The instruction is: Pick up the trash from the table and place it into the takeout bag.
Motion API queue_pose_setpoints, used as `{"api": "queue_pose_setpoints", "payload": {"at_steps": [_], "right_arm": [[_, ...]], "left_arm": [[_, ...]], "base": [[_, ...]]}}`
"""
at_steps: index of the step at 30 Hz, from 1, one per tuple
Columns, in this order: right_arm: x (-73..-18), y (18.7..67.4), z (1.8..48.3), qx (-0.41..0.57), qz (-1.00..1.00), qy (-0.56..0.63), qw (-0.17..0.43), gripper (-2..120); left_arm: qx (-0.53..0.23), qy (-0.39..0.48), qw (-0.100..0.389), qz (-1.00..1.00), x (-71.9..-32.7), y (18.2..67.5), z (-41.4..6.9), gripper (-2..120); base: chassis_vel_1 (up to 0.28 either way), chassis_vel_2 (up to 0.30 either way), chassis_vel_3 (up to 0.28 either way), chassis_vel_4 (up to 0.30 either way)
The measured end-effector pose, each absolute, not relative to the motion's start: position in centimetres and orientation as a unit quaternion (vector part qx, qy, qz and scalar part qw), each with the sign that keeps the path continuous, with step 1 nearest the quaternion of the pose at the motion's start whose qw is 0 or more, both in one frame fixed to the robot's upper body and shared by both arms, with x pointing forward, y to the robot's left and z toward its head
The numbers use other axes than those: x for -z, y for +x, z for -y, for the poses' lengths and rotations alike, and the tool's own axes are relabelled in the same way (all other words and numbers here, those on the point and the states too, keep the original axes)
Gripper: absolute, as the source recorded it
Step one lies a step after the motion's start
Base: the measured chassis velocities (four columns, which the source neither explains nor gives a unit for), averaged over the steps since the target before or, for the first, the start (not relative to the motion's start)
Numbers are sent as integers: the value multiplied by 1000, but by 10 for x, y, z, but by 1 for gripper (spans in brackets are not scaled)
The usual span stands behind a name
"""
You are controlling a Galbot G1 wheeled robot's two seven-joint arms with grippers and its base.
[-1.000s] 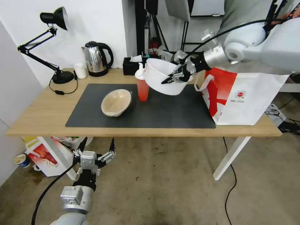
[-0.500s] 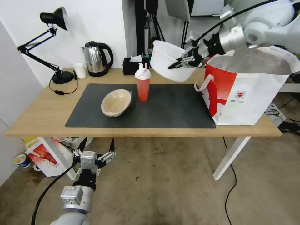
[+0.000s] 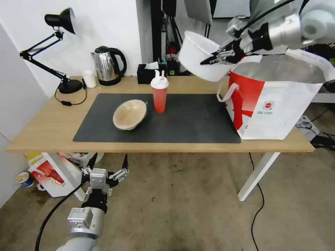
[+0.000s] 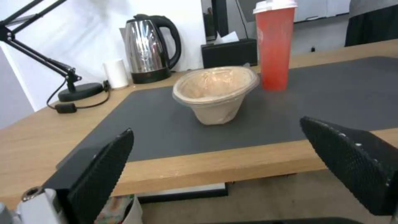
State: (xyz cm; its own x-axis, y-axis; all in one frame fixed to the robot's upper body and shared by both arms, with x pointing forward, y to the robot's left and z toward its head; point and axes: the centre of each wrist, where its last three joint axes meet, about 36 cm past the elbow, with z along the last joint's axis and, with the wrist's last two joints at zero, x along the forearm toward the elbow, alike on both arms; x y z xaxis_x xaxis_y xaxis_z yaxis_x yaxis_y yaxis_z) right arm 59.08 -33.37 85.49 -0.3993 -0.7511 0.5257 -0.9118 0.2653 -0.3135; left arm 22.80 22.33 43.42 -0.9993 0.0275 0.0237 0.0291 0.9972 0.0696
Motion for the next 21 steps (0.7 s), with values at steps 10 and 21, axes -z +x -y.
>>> {"api": "queue_pose_setpoints", "payload": {"at_steps": [10,21], "right_arm": [[-873,586,348,-298,791,518,130,0],[-887,587,363,-301,801,504,120,0]], "left_arm": [[35,-14,11,999,-434,228,-223,100],[35,-14,11,999,-434,228,-223,100]], "base": [[0,0,0,0],[0,0,0,0]]}}
